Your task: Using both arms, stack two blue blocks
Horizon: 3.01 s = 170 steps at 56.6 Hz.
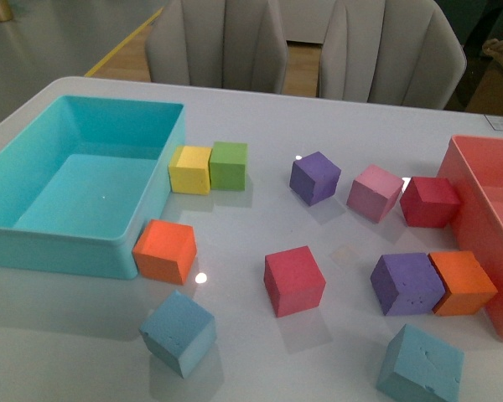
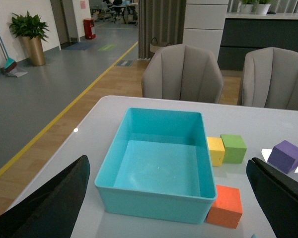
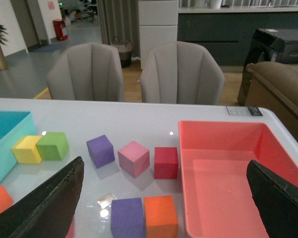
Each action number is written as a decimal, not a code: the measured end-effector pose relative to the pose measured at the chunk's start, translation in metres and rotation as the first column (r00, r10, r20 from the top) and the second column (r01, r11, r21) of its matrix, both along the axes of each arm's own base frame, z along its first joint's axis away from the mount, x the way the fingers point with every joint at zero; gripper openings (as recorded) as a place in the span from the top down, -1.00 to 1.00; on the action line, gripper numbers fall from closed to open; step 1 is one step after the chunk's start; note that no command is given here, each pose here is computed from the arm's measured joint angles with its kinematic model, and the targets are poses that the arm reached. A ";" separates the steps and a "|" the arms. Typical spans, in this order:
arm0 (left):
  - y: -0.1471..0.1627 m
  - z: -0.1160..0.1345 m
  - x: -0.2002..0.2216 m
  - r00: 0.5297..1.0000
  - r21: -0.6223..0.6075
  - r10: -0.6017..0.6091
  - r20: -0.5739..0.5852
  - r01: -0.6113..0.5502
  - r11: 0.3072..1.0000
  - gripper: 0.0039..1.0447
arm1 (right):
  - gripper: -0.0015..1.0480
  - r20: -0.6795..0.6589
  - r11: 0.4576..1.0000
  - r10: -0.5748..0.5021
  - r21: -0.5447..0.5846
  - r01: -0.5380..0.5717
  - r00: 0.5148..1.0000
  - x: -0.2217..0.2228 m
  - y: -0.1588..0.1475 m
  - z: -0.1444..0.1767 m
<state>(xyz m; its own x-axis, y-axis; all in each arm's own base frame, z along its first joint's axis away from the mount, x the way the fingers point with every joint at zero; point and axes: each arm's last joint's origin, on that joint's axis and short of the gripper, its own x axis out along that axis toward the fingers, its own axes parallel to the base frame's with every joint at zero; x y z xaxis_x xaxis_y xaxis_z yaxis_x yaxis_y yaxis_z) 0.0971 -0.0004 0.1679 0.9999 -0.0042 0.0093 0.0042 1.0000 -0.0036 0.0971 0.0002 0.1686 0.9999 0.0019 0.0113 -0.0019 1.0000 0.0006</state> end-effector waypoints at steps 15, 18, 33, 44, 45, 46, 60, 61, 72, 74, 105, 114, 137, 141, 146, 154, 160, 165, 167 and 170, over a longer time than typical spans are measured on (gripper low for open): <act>0.000 0.000 0.000 1.000 0.000 0.000 0.000 0.000 1.000 -0.84 | -0.83 0.000 1.000 0.000 0.000 0.000 1.000 0.000 0.000 0.000; 0.000 0.000 0.000 1.000 0.000 0.000 0.000 0.000 1.000 -0.84 | -0.83 0.000 1.000 0.000 0.000 0.000 1.000 0.000 0.000 0.000; 0.000 0.000 0.000 1.000 0.000 0.000 0.000 0.000 1.000 -0.84 | -0.83 0.000 1.000 0.000 0.000 0.000 1.000 0.000 0.000 0.000; 0.000 0.000 0.000 1.000 0.000 0.000 0.000 0.000 1.000 -0.84 | -0.83 -0.400 0.987 -0.050 -0.159 -0.015 0.915 0.033 0.031 -0.001; 0.000 0.000 0.000 1.000 0.000 0.000 0.000 0.000 1.000 -0.84 | -0.83 -0.423 0.983 -0.033 -0.179 -0.047 0.906 0.040 0.037 -0.002; 0.000 0.000 0.000 1.000 0.000 0.000 0.000 0.000 1.000 -0.84 | -0.83 -0.446 0.977 -0.017 -0.198 -0.081 0.895 0.046 0.043 -0.004; 0.000 0.000 0.000 1.000 0.000 0.000 0.000 0.000 1.000 -0.84 | -0.83 -0.728 0.873 0.004 -0.331 -0.357 0.685 0.109 0.085 -0.049; 0.000 0.000 0.000 1.000 0.000 0.000 0.000 0.000 1.000 -0.84 | -0.83 -0.741 0.869 0.009 -0.326 -0.372 0.671 0.112 0.086 -0.052; 0.000 0.000 0.000 1.000 0.000 0.000 0.000 0.000 1.000 -0.84 | -0.83 -0.831 0.820 -0.028 -0.337 -0.464 0.555 0.137 0.076 -0.079; 0.000 0.000 0.000 1.000 0.000 0.000 0.000 0.000 1.000 -0.84 | -0.83 -0.838 0.807 -0.030 -0.342 -0.482 0.545 0.139 0.074 -0.081; 0.000 0.000 0.000 1.000 0.000 0.000 0.000 0.000 1.000 -0.84 | -0.83 -0.920 0.589 -0.021 -0.327 -0.739 0.391 0.164 0.081 -0.110; 0.000 0.000 0.000 1.000 0.000 0.000 0.000 0.000 1.000 -0.84 | -0.83 -0.939 0.533 -0.011 -0.296 -0.792 0.344 0.170 0.083 -0.118; 0.000 0.000 0.000 1.000 0.000 0.000 0.000 0.000 1.000 -0.84 | -0.83 -0.970 0.461 -0.026 -0.225 -0.858 0.240 0.180 0.077 -0.138; 0.000 0.000 0.000 1.000 0.000 0.000 0.000 0.000 1.000 -0.84 | -0.83 -0.975 0.443 -0.034 -0.210 -0.872 0.218 0.181 0.077 -0.142; 0.000 0.000 0.000 1.000 0.000 0.000 0.000 0.000 1.000 -0.84 | -0.83 -0.980 0.419 -0.046 -0.197 -0.886 0.196 0.182 0.078 -0.146; 0.000 0.000 0.000 1.000 0.000 0.000 0.000 0.000 1.000 -0.84 | -0.83 -0.983 0.408 -0.051 -0.184 -0.895 0.178 0.186 0.079 -0.152; 0.000 0.000 0.000 1.000 0.000 0.000 0.000 0.000 1.000 -0.84 | -0.83 -0.983 0.396 -0.052 -0.181 -0.900 0.175 0.188 0.079 -0.154; 0.000 0.000 0.000 1.000 0.000 0.000 0.000 0.000 1.000 -0.84 | -0.81 -0.983 0.392 -0.052 -0.181 -0.902 0.174 0.188 0.079 -0.154; 0.000 0.000 0.000 1.000 0.000 0.000 0.000 0.000 1.000 -0.84 | -0.73 -0.983 0.390 -0.052 -0.180 -0.903 0.173 0.188 0.079 -0.154; 0.000 0.000 0.000 1.000 0.000 0.000 0.000 0.000 1.000 -0.84 | -0.60 -0.983 0.386 -0.053 -0.180 -0.905 0.173 0.189 0.079 -0.154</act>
<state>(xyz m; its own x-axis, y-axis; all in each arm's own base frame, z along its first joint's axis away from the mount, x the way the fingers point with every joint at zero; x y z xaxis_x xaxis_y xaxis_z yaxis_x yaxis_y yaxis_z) 0.0971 -0.0004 0.1679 0.9999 -0.0042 0.0093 0.0042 1.0000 -0.0036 0.2856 0.0796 0.0146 0.1758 -0.0415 -0.9835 -0.9050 0.3863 -0.1781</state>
